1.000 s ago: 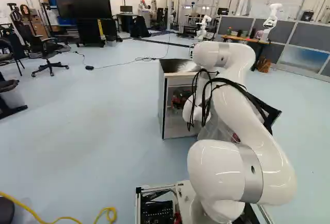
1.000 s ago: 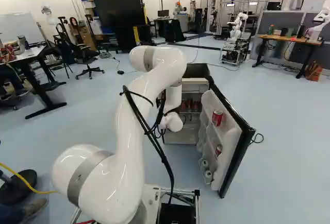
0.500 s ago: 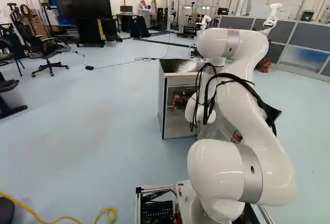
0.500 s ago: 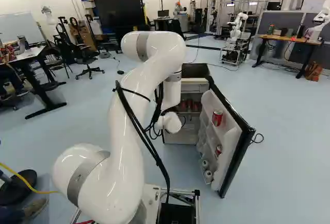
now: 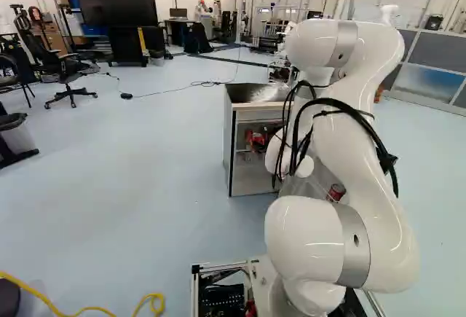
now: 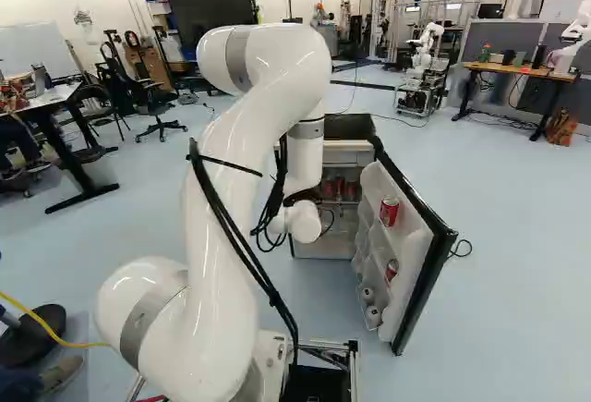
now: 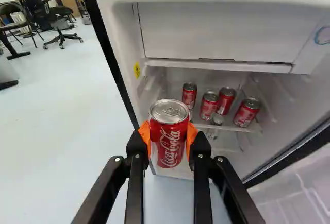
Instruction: Grab a drink from the fridge
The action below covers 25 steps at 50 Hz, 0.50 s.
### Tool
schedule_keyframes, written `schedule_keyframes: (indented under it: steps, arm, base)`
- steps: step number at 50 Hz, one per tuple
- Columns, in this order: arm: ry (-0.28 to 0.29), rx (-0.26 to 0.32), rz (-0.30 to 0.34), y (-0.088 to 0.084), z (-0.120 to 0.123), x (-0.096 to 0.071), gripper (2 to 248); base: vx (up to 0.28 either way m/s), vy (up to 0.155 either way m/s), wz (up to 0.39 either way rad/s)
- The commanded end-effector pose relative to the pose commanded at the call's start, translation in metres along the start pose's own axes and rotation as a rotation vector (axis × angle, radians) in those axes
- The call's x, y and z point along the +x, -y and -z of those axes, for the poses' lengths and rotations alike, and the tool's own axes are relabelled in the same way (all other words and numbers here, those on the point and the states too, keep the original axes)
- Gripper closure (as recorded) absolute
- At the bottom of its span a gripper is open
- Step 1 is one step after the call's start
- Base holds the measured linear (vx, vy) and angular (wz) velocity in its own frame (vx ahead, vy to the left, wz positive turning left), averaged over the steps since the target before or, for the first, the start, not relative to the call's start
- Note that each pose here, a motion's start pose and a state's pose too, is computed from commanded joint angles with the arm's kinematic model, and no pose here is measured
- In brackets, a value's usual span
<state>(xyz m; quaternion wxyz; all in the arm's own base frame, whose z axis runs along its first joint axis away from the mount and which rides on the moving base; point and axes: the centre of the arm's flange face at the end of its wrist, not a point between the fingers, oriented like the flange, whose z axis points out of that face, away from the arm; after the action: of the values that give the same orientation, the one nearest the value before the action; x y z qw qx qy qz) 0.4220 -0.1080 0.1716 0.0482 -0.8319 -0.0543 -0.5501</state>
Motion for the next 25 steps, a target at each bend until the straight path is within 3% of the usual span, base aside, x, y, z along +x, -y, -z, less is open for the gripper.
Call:
schedule_keyframes:
  steps: [12,25]
  arm:
    - [-0.025,-0.049,-0.017,0.001,0.029,0.01,161]
    - [-0.061,-0.088,-0.018,0.001,0.041,0.024,161]
  base:
    - [0.0,0.0,0.0]
    - [0.0,0.0,0.0]
